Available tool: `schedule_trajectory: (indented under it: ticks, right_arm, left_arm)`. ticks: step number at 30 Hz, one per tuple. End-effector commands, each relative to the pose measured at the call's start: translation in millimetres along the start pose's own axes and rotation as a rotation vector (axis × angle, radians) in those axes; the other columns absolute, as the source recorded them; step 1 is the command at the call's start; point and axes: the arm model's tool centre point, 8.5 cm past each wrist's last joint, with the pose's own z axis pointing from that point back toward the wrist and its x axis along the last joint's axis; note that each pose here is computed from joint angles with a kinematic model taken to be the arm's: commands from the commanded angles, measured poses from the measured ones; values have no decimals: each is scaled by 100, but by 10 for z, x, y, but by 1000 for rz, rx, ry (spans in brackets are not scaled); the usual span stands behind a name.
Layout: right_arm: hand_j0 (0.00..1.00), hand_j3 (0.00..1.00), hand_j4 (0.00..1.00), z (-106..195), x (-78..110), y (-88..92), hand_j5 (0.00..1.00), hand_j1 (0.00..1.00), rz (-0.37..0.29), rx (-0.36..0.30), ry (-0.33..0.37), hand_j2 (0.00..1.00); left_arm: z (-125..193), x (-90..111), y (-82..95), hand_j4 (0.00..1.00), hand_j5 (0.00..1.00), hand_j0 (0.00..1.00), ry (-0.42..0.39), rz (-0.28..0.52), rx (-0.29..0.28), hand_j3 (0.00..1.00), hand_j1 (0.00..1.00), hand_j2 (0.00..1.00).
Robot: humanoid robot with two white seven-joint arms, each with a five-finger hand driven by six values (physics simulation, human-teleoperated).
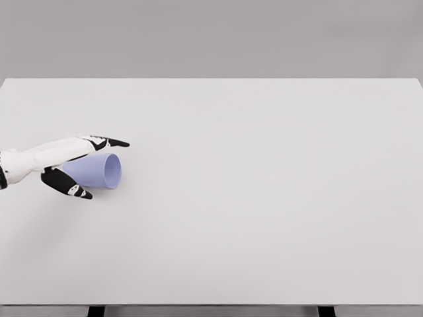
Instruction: Flip the cup with left arm and place it on the table
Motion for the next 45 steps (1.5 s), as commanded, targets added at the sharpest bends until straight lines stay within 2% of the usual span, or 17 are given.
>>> schedule_trajectory:
  ticks: [1, 4, 13, 20, 22, 24, 28, 35, 36, 38, 41, 43, 45]
  right_arm:
    - [100, 100, 100, 0, 0, 0, 100, 100, 0, 0, 0, 100]
    - [100, 100, 100, 0, 0, 0, 100, 100, 0, 0, 0, 100]
    - [100, 100, 100, 0, 0, 0, 100, 100, 0, 0, 0, 100]
    - [100, 100, 100, 0, 0, 0, 100, 100, 0, 0, 0, 100]
    - [100, 100, 100, 0, 0, 0, 100, 100, 0, 0, 0, 100]
    - [100, 100, 100, 0, 0, 0, 100, 100, 0, 0, 0, 100]
    - [100, 100, 100, 0, 0, 0, 100, 100, 0, 0, 0, 100]
    - [100, 100, 100, 0, 0, 0, 100, 100, 0, 0, 0, 100]
    - [100, 100, 100, 0, 0, 0, 100, 100, 0, 0, 0, 100]
    - [100, 100, 100, 0, 0, 0, 100, 100, 0, 0, 0, 100]
    - [100, 100, 100, 0, 0, 0, 100, 100, 0, 0, 0, 100]
    - [100, 100, 100, 0, 0, 0, 100, 100, 0, 0, 0, 100]
    - [100, 100, 100, 0, 0, 0, 100, 100, 0, 0, 0, 100]
  left_arm:
    - [-78, -30, -51, 100, 100, 100, 44, -5, -1, 100, 100, 100]
    - [-229, -34, -143, 100, 100, 100, 90, -17, -31, 100, 100, 100]
    - [-336, -53, -215, 100, 100, 100, 141, -25, -38, 100, 100, 100]
    - [-330, -100, -124, 100, 100, 100, 195, -41, 8, 100, 100, 100]
    - [-368, -103, -148, 100, 100, 100, 200, -51, 9, 100, 100, 100]
    - [-386, -106, -162, 99, 99, 99, 207, -73, 35, 99, 99, 99]
    - [-403, -121, -191, 98, 98, 98, 220, -71, 52, 98, 98, 98]
    - [-423, -119, -232, 98, 98, 98, 216, -68, 43, 98, 98, 98]
    - [-426, -120, -249, 96, 96, 96, 216, -67, 39, 96, 96, 96]
    - [-438, -117, -280, 72, 72, 72, 214, -65, 30, 72, 72, 72]
    - [-439, -122, -286, 50, 50, 50, 215, -64, 28, 50, 50, 50]
    - [-439, -122, -288, 41, 41, 41, 214, -63, 27, 41, 41, 41]
    - [-439, -122, -288, 39, 39, 39, 214, -63, 27, 39, 39, 39]
